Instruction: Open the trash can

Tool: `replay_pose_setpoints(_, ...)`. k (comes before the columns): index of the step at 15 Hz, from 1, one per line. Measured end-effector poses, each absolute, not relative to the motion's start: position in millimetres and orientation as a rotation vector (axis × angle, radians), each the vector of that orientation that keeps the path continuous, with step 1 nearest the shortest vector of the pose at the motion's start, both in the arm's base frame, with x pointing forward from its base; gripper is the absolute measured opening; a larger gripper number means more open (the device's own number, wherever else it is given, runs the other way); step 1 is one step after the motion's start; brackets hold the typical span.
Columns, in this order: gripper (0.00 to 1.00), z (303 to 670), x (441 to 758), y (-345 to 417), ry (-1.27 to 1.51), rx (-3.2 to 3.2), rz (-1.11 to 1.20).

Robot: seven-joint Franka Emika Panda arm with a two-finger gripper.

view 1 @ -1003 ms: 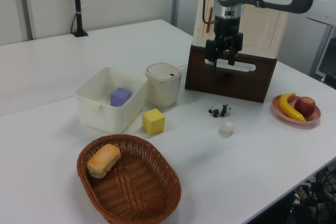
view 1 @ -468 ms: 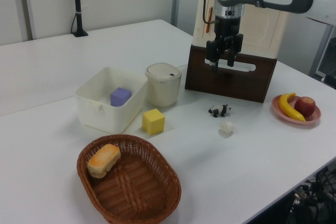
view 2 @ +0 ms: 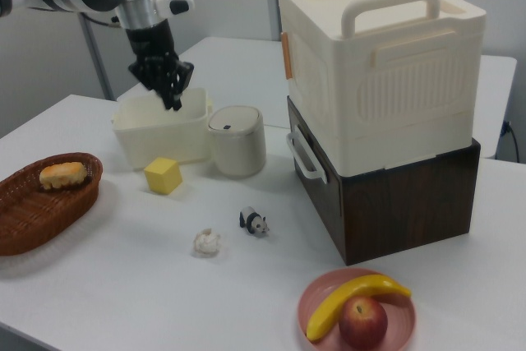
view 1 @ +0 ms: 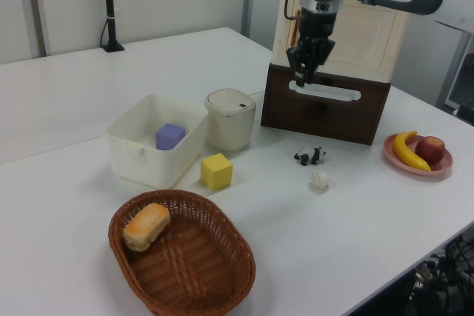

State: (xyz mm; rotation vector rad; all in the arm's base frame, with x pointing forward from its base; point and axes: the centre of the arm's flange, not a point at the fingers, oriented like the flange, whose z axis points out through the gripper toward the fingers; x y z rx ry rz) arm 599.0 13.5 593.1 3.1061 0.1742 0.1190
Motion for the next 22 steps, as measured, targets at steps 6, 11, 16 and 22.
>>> replay_pose_setpoints(6,0.12,565,664,6,0.085,3.056,0.599)
replay_pose_setpoints(11,0.14,492,703,8,0.060,3.035,0.637)
replay_pose_setpoints(16,0.15,454,725,16,0.052,3.034,0.618)
replay_pose_setpoints(22,0.15,454,729,21,0.022,3.030,0.676)
